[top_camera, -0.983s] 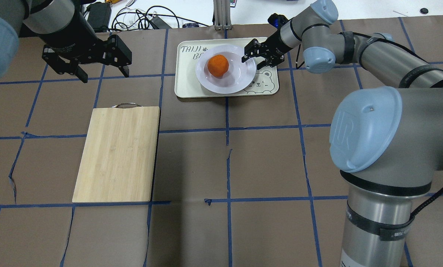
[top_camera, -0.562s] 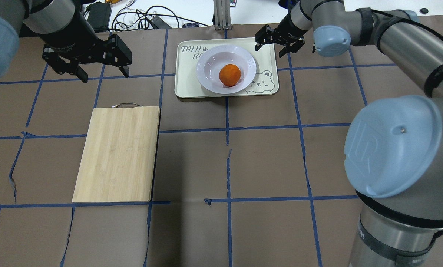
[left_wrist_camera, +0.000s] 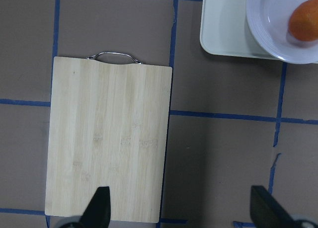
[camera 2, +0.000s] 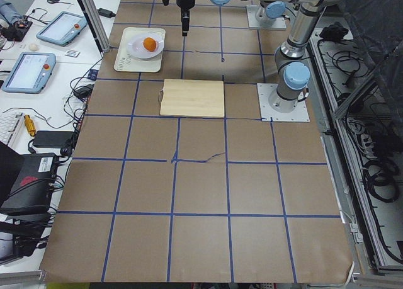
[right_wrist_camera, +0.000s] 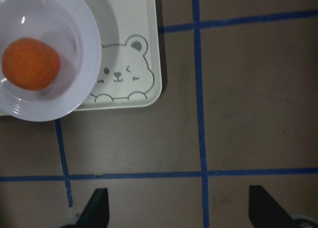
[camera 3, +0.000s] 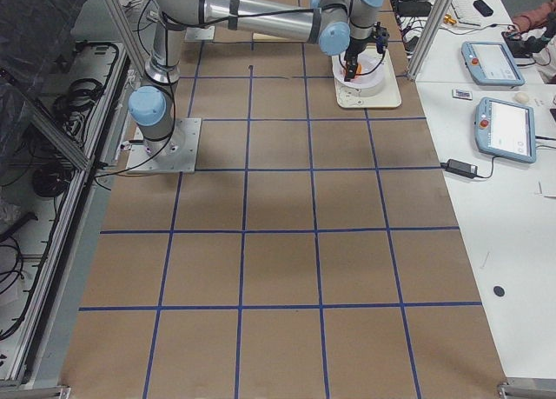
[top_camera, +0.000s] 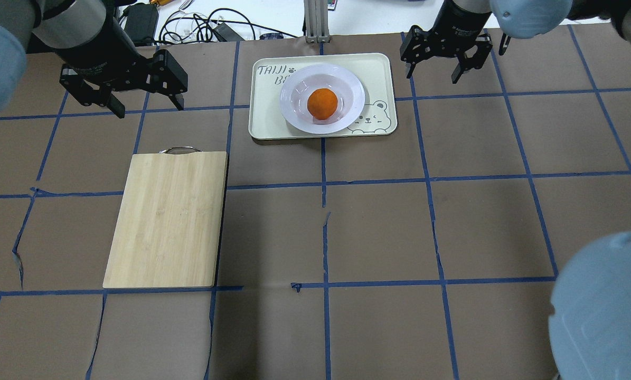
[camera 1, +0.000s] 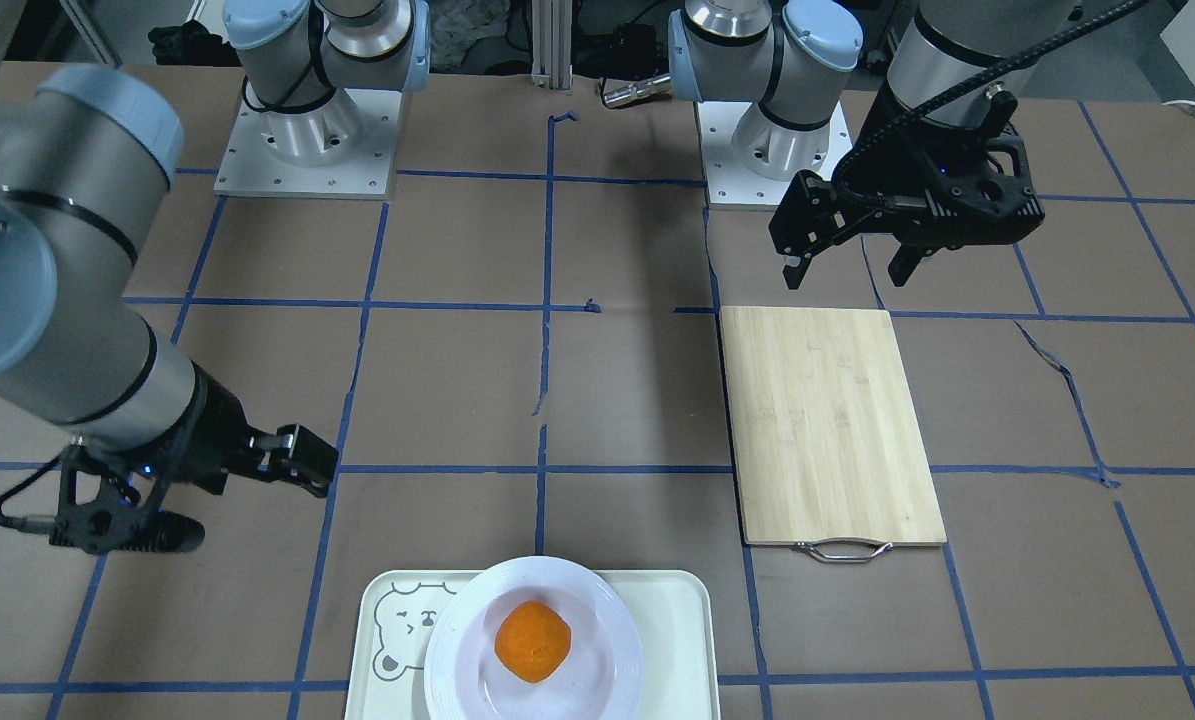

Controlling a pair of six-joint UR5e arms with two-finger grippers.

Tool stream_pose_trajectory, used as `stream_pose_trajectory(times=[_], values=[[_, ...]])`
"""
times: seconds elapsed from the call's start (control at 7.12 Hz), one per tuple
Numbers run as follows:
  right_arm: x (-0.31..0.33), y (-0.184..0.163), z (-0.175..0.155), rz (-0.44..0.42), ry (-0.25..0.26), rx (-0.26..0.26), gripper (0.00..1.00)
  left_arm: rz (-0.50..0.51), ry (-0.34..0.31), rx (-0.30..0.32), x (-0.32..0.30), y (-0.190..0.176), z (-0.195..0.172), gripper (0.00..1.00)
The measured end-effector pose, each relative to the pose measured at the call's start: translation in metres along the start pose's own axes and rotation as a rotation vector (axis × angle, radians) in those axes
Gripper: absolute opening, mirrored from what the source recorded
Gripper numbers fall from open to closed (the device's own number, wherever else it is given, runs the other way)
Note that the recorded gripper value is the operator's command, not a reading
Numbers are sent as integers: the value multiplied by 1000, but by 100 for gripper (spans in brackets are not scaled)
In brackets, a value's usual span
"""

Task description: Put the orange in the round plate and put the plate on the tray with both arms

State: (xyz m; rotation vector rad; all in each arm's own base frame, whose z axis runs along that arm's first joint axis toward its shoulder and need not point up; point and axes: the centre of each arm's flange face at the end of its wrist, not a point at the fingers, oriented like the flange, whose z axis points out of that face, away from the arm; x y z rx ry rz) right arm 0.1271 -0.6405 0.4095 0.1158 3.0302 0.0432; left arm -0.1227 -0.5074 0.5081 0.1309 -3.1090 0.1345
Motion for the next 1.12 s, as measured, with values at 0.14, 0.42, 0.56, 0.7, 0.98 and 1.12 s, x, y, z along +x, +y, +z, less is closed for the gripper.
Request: stream_pose_trajectory(times=[0.14,0.42,0.56,0.7,0.98,1.12], values=[[3,34,-22,7,40,-20,100,0,0,0,0,0,0,100],[6,86,-50,13,84,-38,100,0,1,0,0,0,0,100],[7,99,-54,14,96,-44,100,0,1,0,0,0,0,100],[7,104,-56,14,108,-47,100,0,2,0,0,0,0,100],[8,106,-56,14,116,-49,100,0,3,1,0,0,0,100],[8,106,-56,14,116,-49,100,0,3,0,0,0,0,100]])
